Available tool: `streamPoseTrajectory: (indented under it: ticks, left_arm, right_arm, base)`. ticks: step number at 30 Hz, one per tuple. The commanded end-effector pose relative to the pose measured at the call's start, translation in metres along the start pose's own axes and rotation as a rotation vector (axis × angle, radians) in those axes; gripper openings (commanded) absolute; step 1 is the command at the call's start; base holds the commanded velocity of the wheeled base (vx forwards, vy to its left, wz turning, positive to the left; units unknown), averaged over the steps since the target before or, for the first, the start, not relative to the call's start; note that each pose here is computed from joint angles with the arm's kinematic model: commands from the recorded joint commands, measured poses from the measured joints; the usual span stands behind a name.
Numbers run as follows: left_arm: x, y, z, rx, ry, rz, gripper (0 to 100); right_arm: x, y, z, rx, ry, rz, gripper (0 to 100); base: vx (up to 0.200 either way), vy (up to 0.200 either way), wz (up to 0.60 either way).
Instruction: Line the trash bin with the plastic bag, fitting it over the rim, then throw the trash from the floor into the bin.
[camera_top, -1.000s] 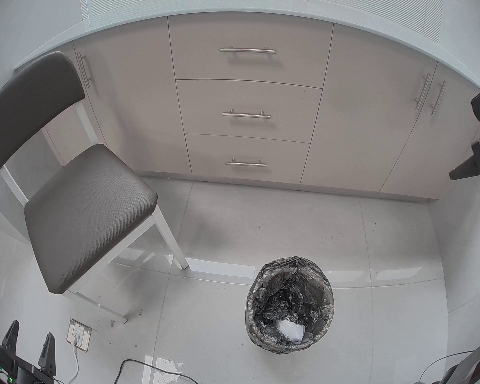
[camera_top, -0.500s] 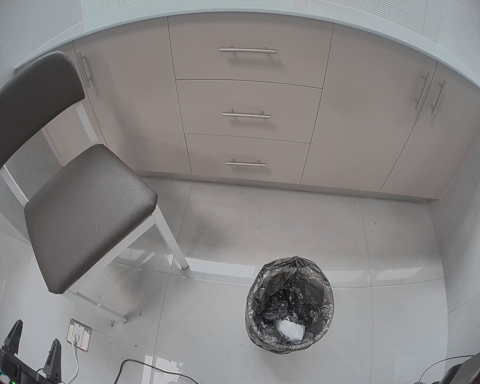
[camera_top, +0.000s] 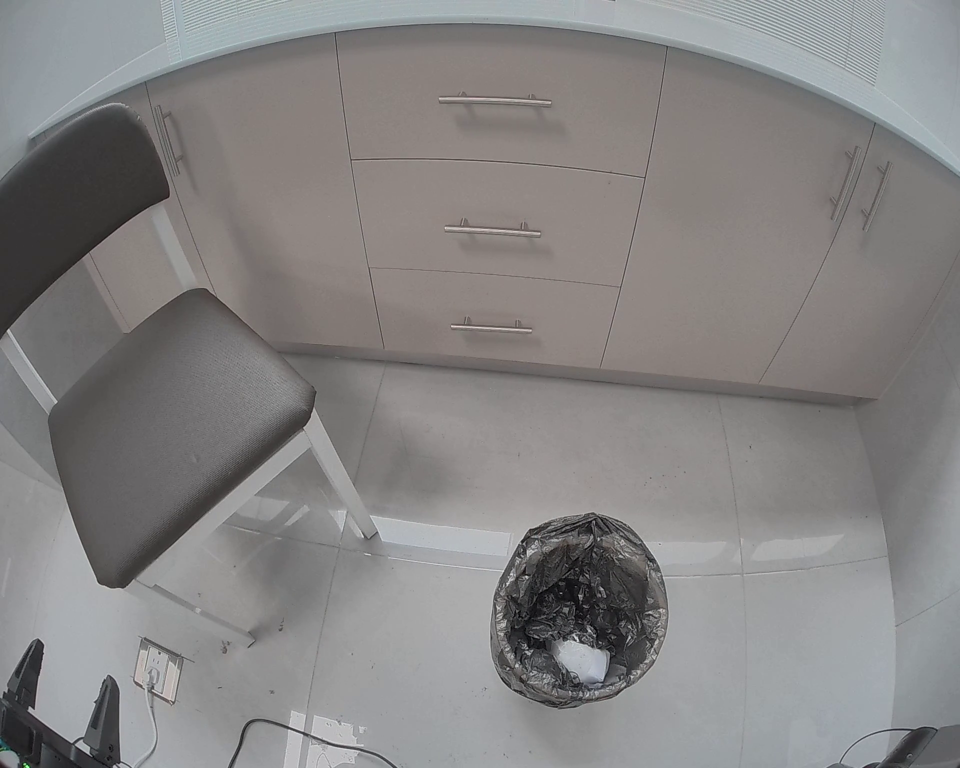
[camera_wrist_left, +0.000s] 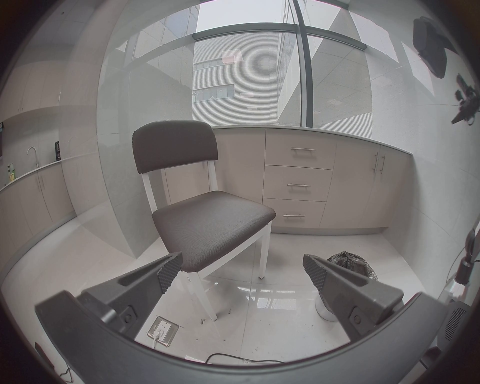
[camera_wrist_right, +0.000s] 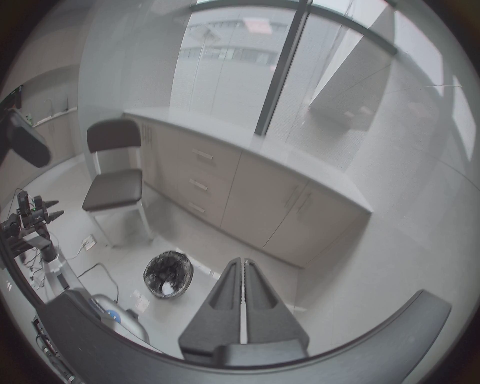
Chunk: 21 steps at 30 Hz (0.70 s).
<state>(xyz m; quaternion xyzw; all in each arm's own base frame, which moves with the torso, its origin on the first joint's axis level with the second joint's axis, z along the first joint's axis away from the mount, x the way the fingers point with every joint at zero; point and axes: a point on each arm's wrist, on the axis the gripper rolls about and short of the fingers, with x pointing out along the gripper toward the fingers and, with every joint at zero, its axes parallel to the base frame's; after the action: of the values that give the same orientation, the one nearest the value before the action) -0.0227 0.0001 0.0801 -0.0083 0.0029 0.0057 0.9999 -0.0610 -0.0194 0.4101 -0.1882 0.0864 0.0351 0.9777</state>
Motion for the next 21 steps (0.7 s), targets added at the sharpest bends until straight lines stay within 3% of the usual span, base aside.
streamPoseTrajectory:
  ticks: [1,5,7,11,14,16,18,21]
  left_arm:
    - [0.0,0.0,-0.005,0.0,-0.001,0.004,100]
    - [0.0,0.0,-0.005,0.0,-0.001,0.004,100]
    - [0.0,0.0,-0.005,0.0,-0.001,0.004,100]
    - [0.0,0.0,-0.005,0.0,-0.001,0.004,100]
    - [0.0,0.0,-0.005,0.0,-0.001,0.004,100]
    - [0.0,0.0,-0.005,0.0,-0.001,0.004,100]
    - [0.0,0.0,-0.005,0.0,-0.001,0.004,100]
    - [0.0,0.0,-0.005,0.0,-0.001,0.004,100]
  right_arm:
    - [-0.175,0.048,-0.105,0.057,-0.442,-0.292,0]
    - [-0.228,0.076,-0.16,0.075,-0.669,-0.401,0]
    - [-0.233,0.085,-0.181,0.078,-0.71,-0.416,0]
    - [-0.218,0.1,-0.203,0.077,-0.668,-0.405,0]
    - [-0.194,0.111,-0.213,0.088,-0.516,-0.35,0]
    - [-0.19,0.113,-0.217,0.096,-0.474,-0.322,0]
    - [-0.171,0.113,-0.216,0.111,-0.409,-0.211,0]
    - [-0.137,0.109,-0.207,0.17,-0.36,-0.122,0]
  base:
    - [0.0,0.0,0.0]
    - [0.0,0.0,0.0]
    - [0.0,0.0,0.0]
    - [0.0,0.0,0.0]
    - [0.0,0.0,0.0]
    - [0.0,0.0,0.0]
    - [0.0,0.0,0.0]
    - [0.0,0.0,0.0]
